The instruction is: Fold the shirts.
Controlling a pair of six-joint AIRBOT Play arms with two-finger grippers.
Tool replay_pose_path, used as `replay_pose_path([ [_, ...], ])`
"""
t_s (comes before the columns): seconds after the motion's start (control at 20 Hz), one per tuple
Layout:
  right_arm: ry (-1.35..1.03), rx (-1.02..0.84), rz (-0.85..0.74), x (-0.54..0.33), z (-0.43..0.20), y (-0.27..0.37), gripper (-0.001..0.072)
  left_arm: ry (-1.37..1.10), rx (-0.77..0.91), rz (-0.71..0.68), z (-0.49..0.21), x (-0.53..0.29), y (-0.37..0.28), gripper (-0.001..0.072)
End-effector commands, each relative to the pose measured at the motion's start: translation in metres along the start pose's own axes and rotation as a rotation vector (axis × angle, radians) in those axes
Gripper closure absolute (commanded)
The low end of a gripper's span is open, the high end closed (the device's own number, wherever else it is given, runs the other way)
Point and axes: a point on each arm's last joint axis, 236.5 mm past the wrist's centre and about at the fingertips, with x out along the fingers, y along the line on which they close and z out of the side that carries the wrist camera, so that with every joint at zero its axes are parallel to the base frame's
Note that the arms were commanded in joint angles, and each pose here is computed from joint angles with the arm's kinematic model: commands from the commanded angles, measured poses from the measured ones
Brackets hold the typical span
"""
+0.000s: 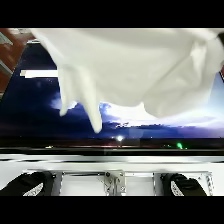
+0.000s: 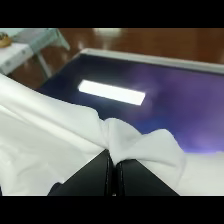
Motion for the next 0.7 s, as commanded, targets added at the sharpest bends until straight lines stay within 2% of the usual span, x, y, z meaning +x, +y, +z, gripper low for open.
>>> replay_pose_path([
  [0.0, 0.339, 0.056, -0.025, -0.005, -0.072, -0.008, 0.0649, 0.414, -0.043, 0.221, -0.1, -0.022, 0.052, 0.0673],
  [0.1, 0.565, 0.106, -0.051, -0.002, -0.116, -0.024, 0.0649, 0.654, -0.099, 0.292, -0.166, -0.038, 0.077, 0.0673],
  [0.3, 0.763, 0.221, -0.007, 0.038, -0.167, -0.042, 0.065, 0.962, -0.277, 0.279, -0.279, -0.051, 0.086, 0.0673],
  [0.5, 0.996, 0.288, 0.048, 0.101, -0.264, -0.06, 0.0649, 1.077, -0.381, 0.316, -0.355, -0.055, 0.105, 0.0673],
  [0.65, 1.053, 0.276, 0.056, 0.17, -0.337, -0.068, 0.0649, 1.085, -0.4, 0.391, -0.391, -0.053, 0.13, 0.0673],
])
